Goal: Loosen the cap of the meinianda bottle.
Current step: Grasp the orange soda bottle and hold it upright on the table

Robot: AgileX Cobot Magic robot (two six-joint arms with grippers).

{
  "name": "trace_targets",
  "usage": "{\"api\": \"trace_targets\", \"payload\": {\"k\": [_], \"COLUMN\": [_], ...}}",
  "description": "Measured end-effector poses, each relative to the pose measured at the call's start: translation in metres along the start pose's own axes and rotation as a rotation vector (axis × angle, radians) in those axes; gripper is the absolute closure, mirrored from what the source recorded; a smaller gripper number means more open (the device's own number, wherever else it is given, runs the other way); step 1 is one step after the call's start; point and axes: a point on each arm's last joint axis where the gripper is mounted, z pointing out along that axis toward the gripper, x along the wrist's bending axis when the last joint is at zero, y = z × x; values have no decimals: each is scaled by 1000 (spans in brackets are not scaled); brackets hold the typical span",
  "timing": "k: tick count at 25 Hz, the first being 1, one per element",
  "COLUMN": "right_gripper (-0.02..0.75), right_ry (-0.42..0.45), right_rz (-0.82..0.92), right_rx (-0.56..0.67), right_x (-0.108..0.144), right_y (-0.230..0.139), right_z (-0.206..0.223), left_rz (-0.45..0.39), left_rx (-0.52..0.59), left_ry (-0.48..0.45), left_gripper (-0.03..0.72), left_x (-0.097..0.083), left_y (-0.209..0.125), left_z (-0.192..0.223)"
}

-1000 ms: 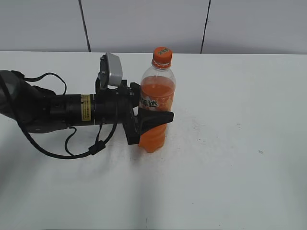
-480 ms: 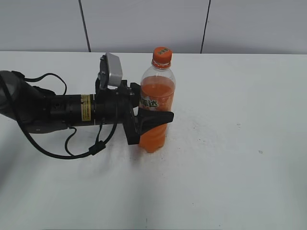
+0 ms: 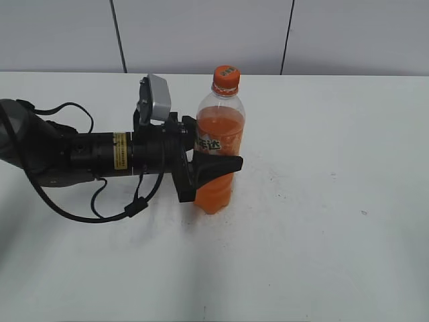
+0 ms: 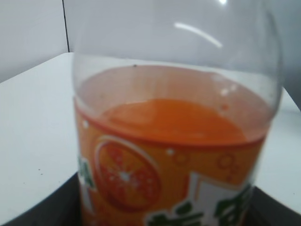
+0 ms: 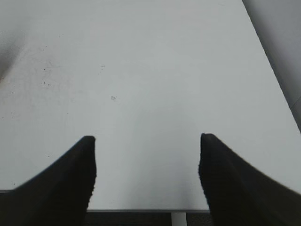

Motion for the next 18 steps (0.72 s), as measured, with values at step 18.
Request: {"api": "trace_targets", "payload": {"k": [18], "right_gripper": [223], "right_ry": [103], "right_rz": [71], "right_rx": [255], "right_x": [-6], "right_y": [71], "right_z": [27], "left_rz": [-7], "left_rx": [-4], "left_ry": [12], "left_gripper": [270], "left_x": [1], "left_y": [0], "left_z": [0]}}
